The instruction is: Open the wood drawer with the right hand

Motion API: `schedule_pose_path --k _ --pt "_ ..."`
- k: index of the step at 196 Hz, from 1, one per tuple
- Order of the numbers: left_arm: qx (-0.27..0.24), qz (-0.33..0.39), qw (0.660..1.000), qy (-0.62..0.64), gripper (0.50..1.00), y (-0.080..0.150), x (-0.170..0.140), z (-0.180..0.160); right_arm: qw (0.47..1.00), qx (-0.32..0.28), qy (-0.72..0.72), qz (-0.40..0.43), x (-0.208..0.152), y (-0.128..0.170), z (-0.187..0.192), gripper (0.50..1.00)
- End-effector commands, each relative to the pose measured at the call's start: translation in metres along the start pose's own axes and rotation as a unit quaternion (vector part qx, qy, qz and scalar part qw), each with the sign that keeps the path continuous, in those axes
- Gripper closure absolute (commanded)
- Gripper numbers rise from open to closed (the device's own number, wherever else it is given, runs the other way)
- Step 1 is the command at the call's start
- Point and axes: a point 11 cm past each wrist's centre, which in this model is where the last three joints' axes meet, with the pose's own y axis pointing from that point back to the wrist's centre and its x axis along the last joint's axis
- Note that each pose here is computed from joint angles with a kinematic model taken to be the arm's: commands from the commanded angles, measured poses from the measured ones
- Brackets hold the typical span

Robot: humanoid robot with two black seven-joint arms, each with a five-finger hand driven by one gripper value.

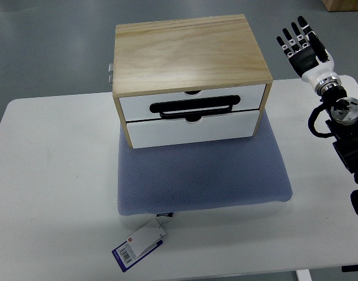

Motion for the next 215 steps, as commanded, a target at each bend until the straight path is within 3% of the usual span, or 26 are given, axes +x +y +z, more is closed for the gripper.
schedule_pose_path --k 1,69,110,132,133,173,215 --pt "0.000 0.001 1.000 0.001 0.500 0.000 0.001 0.000 1.000 0.000 0.000 0.000 0.000 0.000 0.000 0.554" --pt "-0.001 0.003 1.000 0.001 0.500 0.000 0.002 0.000 1.000 0.005 0.005 -0.006 -0.005 -0.003 -0.009 0.554" --pt "0.000 0.000 1.000 -0.001 0.500 0.000 0.000 0.000 0.991 -0.017 0.125 -0.047 -0.049 -0.023 -0.054 0.554" --pt "0.000 -0.002 1.000 -0.003 0.500 0.000 -0.001 0.000 0.980 -0.041 0.184 -0.068 -0.072 -0.031 -0.057 0.554" --pt "0.000 -0.001 1.000 -0.004 0.500 0.000 -0.001 0.000 0.966 -0.056 0.238 -0.086 -0.092 -0.037 -0.062 0.554" --pt "-0.001 -0.005 1.000 -0.004 0.500 0.000 -0.002 0.001 0.867 -0.109 0.461 -0.152 -0.164 -0.046 -0.065 0.554" --pt "-0.002 -0.008 1.000 -0.004 0.500 0.000 -0.002 0.002 0.696 -0.203 0.655 -0.212 -0.232 -0.037 -0.037 0.554"
